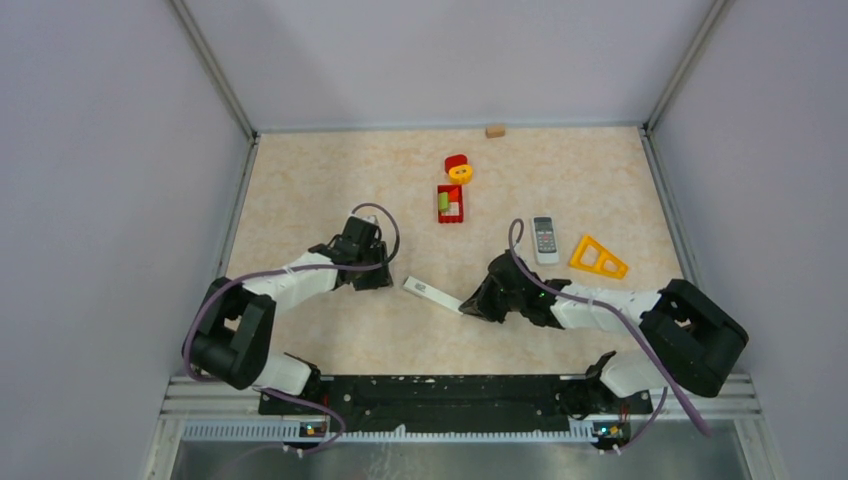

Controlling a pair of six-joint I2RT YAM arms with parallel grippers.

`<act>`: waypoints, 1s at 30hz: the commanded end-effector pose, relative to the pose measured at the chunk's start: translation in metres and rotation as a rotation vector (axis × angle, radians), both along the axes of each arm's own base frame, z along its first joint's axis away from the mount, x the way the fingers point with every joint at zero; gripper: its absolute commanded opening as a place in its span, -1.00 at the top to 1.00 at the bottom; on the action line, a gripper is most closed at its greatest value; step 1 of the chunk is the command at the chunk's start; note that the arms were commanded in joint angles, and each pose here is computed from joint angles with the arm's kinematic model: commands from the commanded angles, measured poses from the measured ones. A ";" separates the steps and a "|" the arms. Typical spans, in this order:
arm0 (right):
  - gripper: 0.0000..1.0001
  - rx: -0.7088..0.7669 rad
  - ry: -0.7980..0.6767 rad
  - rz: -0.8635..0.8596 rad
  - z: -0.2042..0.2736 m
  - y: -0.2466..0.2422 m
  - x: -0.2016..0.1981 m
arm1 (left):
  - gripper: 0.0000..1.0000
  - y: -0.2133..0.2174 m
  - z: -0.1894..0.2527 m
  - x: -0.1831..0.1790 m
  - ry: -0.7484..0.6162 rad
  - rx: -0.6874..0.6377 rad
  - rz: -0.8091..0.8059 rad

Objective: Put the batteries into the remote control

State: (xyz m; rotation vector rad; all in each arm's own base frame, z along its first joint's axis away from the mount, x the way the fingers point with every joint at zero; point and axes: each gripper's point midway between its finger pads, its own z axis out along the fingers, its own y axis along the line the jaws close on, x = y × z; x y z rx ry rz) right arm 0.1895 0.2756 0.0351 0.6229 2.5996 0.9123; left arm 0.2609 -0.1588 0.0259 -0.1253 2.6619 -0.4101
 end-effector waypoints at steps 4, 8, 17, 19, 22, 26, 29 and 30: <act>0.77 -0.058 0.023 0.033 -0.008 -0.010 0.000 | 0.09 -0.002 0.015 0.020 -0.089 0.001 -0.013; 0.77 -0.056 0.018 0.040 -0.006 -0.008 0.001 | -0.18 0.005 0.031 0.027 -0.154 -0.002 0.064; 0.70 -0.057 0.028 0.049 -0.008 -0.005 0.002 | -0.38 -0.036 0.056 0.033 -0.231 -0.220 -0.053; 0.70 -0.057 0.030 0.050 -0.009 -0.005 0.001 | -0.29 -0.044 0.050 0.030 -0.197 -0.243 -0.095; 0.69 -0.055 0.033 0.050 -0.009 -0.005 0.001 | -0.20 -0.053 0.040 0.024 -0.155 -0.271 -0.144; 0.68 -0.051 0.043 0.050 -0.011 -0.004 0.000 | -0.09 -0.060 0.035 0.017 -0.131 -0.315 -0.181; 0.67 -0.046 0.045 0.048 -0.011 -0.003 0.000 | 0.12 -0.061 0.028 0.012 -0.108 -0.321 -0.188; 0.67 -0.045 0.046 0.048 -0.011 -0.003 0.000 | 0.21 -0.061 0.025 0.010 -0.098 -0.320 -0.189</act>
